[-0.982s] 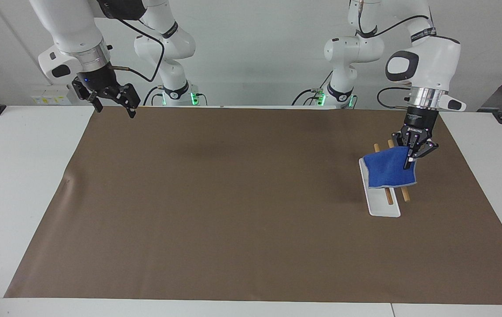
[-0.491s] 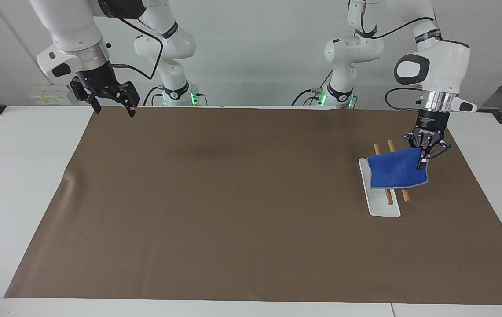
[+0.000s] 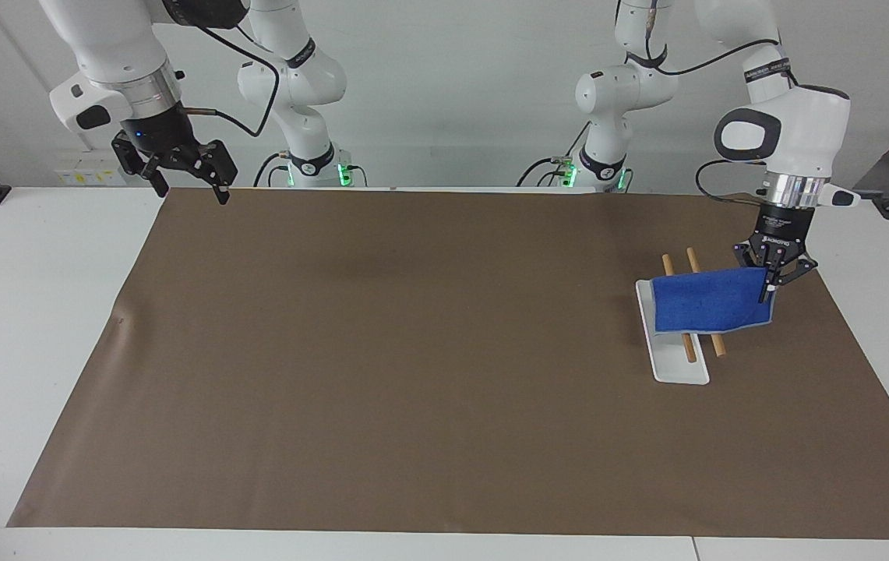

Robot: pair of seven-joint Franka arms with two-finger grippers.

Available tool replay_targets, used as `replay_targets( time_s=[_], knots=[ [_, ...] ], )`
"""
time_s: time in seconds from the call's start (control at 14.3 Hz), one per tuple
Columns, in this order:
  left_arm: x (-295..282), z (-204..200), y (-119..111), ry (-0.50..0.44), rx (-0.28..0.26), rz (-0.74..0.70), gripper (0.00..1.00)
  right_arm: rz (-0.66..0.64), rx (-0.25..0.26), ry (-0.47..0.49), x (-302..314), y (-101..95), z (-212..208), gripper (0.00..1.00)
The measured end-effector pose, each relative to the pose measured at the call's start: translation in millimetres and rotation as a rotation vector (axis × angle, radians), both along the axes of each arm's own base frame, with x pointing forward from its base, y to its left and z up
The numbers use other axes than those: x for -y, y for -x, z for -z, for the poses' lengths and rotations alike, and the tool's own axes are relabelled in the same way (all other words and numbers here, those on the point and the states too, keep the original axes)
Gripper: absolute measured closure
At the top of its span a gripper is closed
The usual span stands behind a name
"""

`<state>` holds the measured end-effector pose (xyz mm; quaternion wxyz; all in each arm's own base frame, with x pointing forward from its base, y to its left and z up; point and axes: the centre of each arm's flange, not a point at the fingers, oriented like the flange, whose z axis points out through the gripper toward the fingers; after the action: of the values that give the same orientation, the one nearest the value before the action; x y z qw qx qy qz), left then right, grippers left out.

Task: Right arm passes towel to left arm to hang
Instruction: 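Move the towel with the left gripper over the wooden rack crossbar, then open the left gripper to drape the towel over the rack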

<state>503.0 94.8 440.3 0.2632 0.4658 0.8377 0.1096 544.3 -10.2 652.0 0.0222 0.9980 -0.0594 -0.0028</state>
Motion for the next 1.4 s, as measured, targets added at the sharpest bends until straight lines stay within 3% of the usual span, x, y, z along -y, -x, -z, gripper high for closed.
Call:
replay_targets(
  time_s=[0.42,0.49,0.77,1.12,1.4],
  knots=[
    [-0.6,7.5,3.0,0.006,-0.023,0.000,0.97,-0.004,-0.004,0.000,-2.2,0.3,0.6,0.00],
    [0.0,7.9,3.0,0.011,-0.031,0.004,0.93,-0.004,-0.004,0.000,-2.3,0.3,0.6,0.00],
    [-2.6,-4.9,-0.2,0.049,-0.080,0.023,0.52,-0.004,-0.019,0.000,-2.3,2.1,2.0,0.00],
    [-28.5,-51.6,-0.7,0.117,-0.149,0.035,0.00,-0.004,-0.021,0.000,-2.3,2.1,2.9,0.00],
    [-36.6,-80.4,-1.4,0.054,-0.210,0.094,0.00,-0.004,-0.022,-0.001,-2.3,2.1,3.2,0.00]
  ],
)
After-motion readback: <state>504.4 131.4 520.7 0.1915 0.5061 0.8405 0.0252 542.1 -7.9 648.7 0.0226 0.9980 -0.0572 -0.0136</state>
